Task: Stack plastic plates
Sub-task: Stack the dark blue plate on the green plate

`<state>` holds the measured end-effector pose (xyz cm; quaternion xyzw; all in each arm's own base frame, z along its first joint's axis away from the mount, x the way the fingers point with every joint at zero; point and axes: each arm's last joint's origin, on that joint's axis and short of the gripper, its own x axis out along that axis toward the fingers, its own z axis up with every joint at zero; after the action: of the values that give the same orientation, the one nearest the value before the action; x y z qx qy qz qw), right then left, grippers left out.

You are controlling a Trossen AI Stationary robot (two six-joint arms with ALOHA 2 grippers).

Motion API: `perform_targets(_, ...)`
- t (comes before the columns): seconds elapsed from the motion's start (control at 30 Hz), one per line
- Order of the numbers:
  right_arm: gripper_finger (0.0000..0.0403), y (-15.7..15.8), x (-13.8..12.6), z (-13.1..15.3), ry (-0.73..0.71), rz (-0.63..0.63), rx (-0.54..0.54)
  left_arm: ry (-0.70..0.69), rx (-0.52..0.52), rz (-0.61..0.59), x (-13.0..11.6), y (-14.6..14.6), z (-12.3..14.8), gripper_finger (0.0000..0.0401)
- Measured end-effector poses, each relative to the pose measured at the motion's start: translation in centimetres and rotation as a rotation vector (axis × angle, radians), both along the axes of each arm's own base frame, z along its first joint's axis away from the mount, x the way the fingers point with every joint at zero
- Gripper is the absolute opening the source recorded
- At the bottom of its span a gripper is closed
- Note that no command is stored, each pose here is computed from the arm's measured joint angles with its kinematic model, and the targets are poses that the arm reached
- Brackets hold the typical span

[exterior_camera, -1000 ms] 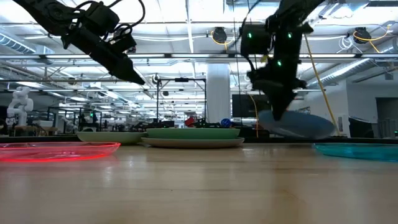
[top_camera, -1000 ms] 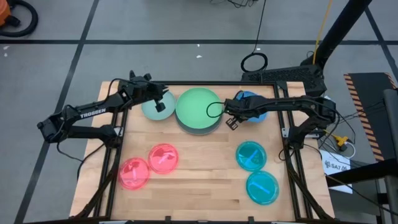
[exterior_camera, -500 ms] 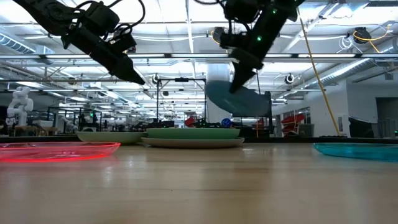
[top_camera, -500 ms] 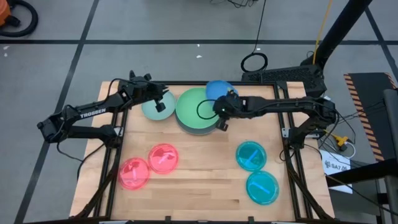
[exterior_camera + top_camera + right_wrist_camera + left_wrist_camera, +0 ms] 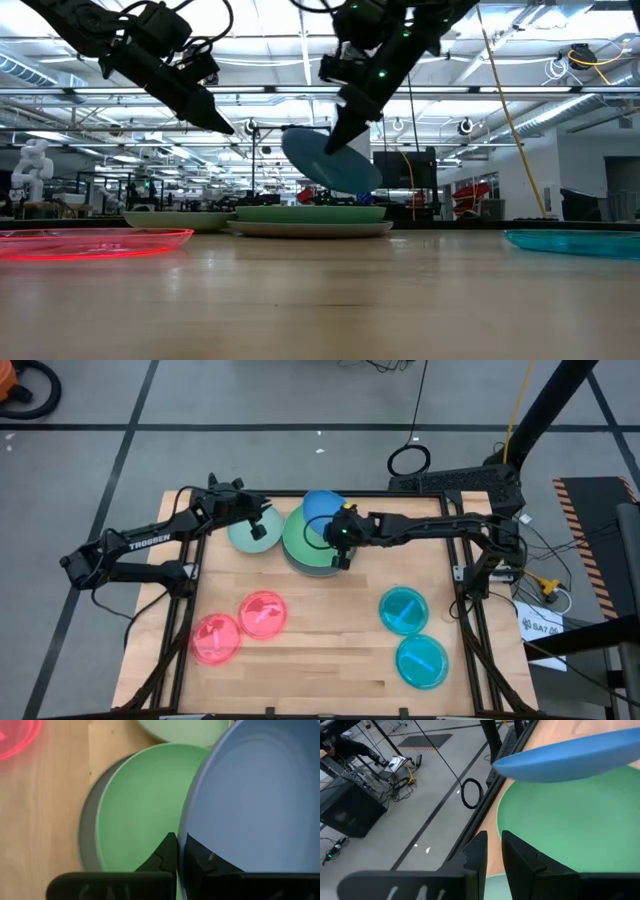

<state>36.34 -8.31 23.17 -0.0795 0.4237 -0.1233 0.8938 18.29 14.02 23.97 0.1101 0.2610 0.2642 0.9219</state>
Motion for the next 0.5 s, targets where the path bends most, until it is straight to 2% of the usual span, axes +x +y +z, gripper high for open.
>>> perform_targets(0.2, 0.0001, -0.5, 2.1, -0.1, 0.095, 0.075, -0.041, 0.0, 0.001, 0.0, 0.0, 0.0, 0.0, 0.0065)
perform_targets(0.5, 0.0001, -0.6, 3.0, -2.2, 0.214, 0.199, -0.075, 0.0, 0.0, 0.0, 0.0, 0.0, 0.0, 0.0065)
